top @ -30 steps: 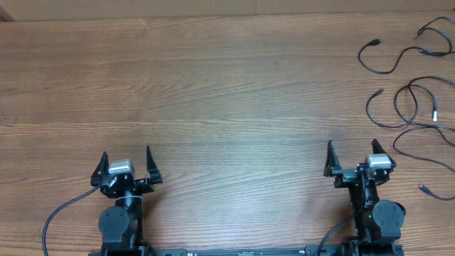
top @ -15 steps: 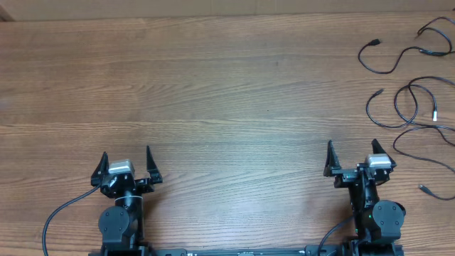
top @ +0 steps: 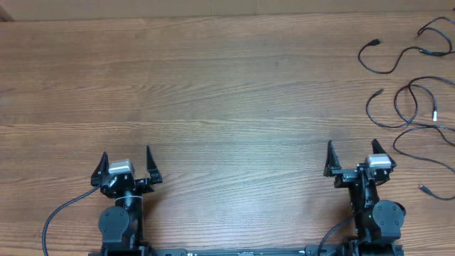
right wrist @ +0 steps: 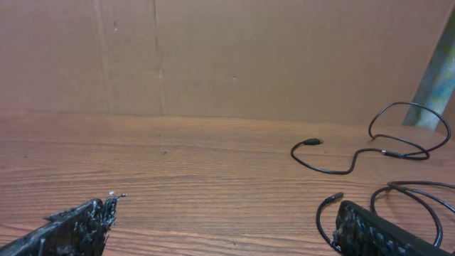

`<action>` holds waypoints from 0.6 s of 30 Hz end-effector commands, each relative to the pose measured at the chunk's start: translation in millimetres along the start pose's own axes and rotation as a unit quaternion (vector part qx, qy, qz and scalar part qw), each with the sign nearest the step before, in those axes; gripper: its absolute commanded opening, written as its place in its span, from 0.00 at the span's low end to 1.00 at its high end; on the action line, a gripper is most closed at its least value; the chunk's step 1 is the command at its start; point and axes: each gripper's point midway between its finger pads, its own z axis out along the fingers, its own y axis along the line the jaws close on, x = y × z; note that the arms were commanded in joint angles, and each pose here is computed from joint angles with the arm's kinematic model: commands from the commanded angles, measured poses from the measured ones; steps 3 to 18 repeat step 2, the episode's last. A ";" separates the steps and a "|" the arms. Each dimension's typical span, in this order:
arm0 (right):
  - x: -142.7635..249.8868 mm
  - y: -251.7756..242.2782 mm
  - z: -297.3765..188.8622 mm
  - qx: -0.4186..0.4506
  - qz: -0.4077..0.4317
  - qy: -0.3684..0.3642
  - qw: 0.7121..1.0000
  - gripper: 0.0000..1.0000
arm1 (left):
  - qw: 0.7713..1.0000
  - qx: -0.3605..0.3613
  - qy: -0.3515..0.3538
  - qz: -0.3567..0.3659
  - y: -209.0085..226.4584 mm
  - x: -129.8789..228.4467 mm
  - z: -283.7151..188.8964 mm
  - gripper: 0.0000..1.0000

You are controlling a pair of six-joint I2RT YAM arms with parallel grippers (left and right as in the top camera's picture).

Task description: Untangle cables

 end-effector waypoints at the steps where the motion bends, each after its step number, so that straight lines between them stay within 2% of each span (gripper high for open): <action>1: 1.4 -0.3 0.1 0.002 0.001 -0.002 1.000 1.00 | 1.000 0.002 -0.003 0.009 -0.1 -0.3 -0.2 1.00; 18: 1.4 -0.3 0.1 0.002 0.001 -0.002 1.000 1.00 | 1.000 0.002 -0.003 0.009 -0.1 -0.3 -0.2 1.00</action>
